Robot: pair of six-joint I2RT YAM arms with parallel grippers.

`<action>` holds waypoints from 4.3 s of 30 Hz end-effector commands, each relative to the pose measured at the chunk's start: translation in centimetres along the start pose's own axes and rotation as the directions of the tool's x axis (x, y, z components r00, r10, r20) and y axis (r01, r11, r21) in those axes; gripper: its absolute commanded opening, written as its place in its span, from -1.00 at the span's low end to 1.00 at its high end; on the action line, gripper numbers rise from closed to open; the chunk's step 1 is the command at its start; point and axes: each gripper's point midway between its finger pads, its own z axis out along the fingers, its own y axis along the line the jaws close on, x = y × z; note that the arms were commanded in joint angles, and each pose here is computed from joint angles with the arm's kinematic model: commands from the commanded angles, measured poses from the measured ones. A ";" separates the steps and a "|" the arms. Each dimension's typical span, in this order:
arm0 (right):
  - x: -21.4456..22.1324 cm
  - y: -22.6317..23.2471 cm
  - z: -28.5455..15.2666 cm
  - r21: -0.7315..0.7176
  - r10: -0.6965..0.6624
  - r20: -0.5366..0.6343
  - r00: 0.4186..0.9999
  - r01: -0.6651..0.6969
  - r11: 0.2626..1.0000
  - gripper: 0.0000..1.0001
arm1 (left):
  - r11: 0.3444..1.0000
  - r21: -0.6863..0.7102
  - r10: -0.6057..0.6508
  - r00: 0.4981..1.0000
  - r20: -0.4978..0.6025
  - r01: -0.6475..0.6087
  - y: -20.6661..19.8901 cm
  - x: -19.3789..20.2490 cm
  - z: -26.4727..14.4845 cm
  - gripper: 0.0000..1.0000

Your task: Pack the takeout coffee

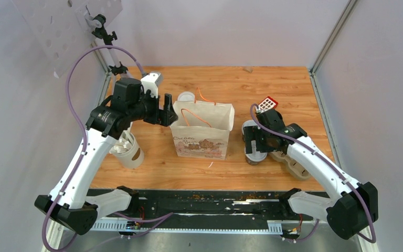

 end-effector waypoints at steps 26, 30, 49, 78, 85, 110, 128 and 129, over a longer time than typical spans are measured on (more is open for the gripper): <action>-2.2 0.5 -0.4 0.058 -0.088 0.056 0.995 0.085 0.995 0.72 | 0.999 -0.008 0.040 0.998 0.040 -0.039 0.2 -0.8 -0.6 0.80; -2.1 0.4 -0.2 0.069 -0.099 0.047 0.994 0.096 0.993 0.70 | 0.999 -0.007 0.039 0.998 0.039 -0.039 0.2 -0.7 -0.5 0.79; -1.9 0.5 -0.1 0.091 -0.112 0.033 0.993 0.109 0.990 0.64 | 0.999 -0.010 0.044 0.998 0.045 -0.043 0.1 -0.8 -1.2 0.74; -6.0 2.0 -8.6 -0.017 -0.068 0.208 0.976 0.073 0.997 0.37 | 0.998 -0.042 0.039 0.999 -0.010 -0.040 0.8 -0.4 -0.5 0.53; -11.1 2.8 -16.8 -0.096 -0.036 0.459 0.887 0.090 0.991 0.36 | 0.997 -0.046 0.056 0.998 -0.013 -0.056 1.3 -1.0 1.7 0.43; -15.5 13.3 -24.7 -0.449 0.011 0.694 0.720 0.420 0.788 0.35 | 0.989 0.095 0.101 0.989 0.108 -0.111 -1.1 -5.2 4.5 -0.95; -13.0 19.1 -22.0 -0.310 -0.251 0.715 0.653 0.617 0.723 0.35 | 0.991 0.116 0.029 0.959 0.283 -0.064 -1.9 -6.6 2.6 -1.00; -12.8 19.1 -22.1 -0.303 -0.262 0.713 0.650 0.623 0.722 0.35 | 0.992 0.112 0.029 0.961 0.277 -0.062 -1.8 -6.5 2.7 -1.00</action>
